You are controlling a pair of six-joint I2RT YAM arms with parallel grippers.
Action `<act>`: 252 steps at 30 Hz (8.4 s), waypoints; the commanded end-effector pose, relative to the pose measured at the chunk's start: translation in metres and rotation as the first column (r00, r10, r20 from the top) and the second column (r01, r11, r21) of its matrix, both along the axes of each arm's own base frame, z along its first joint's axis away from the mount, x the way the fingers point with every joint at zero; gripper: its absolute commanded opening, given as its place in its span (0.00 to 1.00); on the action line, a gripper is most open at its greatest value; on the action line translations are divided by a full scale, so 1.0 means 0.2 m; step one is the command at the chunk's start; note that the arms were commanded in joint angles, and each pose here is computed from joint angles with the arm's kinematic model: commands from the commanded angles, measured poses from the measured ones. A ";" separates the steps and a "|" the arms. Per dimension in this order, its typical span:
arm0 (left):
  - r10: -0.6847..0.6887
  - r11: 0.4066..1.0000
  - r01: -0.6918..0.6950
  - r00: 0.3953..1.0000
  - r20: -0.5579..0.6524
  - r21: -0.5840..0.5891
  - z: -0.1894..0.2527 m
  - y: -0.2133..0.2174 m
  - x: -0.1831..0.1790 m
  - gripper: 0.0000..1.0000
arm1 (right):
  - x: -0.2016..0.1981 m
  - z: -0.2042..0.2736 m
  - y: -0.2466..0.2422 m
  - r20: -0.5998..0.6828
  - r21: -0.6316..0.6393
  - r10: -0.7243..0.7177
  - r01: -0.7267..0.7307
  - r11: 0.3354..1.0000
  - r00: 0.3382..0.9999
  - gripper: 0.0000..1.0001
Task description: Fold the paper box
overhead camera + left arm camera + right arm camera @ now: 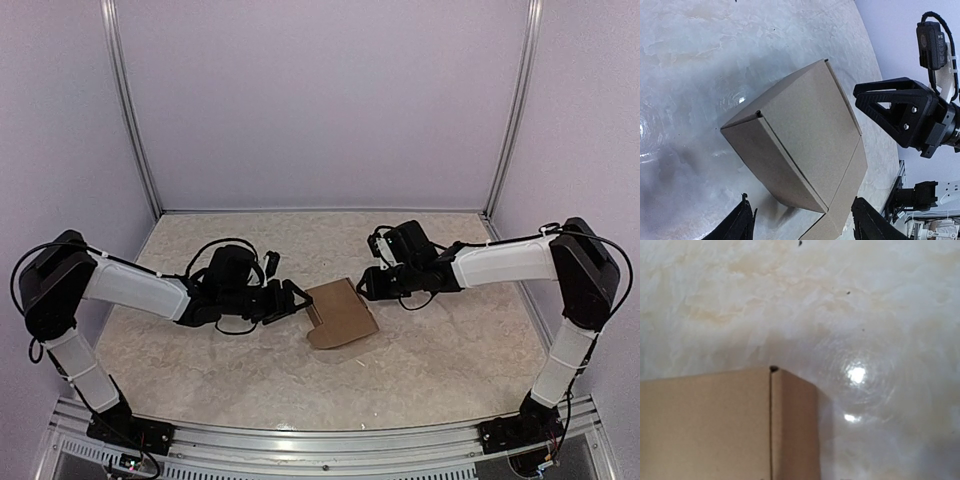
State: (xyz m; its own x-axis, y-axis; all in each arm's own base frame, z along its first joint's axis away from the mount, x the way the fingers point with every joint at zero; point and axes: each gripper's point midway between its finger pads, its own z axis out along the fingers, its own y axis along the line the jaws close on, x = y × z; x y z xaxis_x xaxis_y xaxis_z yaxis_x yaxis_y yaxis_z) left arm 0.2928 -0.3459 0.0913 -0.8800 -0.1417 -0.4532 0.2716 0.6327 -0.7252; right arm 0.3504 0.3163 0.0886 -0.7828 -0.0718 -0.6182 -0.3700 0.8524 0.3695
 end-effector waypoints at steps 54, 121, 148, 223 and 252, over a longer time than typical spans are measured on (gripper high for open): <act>0.034 0.952 -0.079 0.988 -0.154 -0.297 -0.01 -0.25 0.17 0.99 | -0.03 -0.12 -0.10 -0.050 0.010 0.013 -0.012 1.000 0.999 0.00; -0.181 0.752 0.236 0.972 0.151 -0.616 0.67 -0.04 -0.12 0.27 | -0.34 0.60 0.07 0.111 0.704 0.310 -0.295 0.646 0.944 1.00; -0.246 0.724 0.349 0.936 0.250 -0.594 0.76 -0.06 -0.25 0.32 | -0.51 0.88 0.20 0.143 0.782 0.392 -0.346 0.518 0.909 0.37; -0.144 0.750 0.369 0.901 0.410 -0.548 1.06 0.06 -0.40 0.32 | -0.67 1.09 0.27 0.315 0.623 0.400 -0.506 0.597 0.860 0.45; -0.182 0.610 0.025 0.977 -0.109 -0.792 0.72 0.06 -0.28 0.00 | -0.72 1.01 0.01 0.720 -0.038 0.456 -0.626 0.779 0.523 1.00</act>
State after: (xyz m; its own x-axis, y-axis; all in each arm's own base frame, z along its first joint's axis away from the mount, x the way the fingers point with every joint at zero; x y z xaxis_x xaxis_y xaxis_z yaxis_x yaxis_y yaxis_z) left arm 0.2396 -0.3401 0.2160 -0.9550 -0.2748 -0.1115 0.1441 -0.1016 -0.9843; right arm 0.2240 0.3229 0.2970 -0.2116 -0.0899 -0.9732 -0.9108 0.3794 0.1630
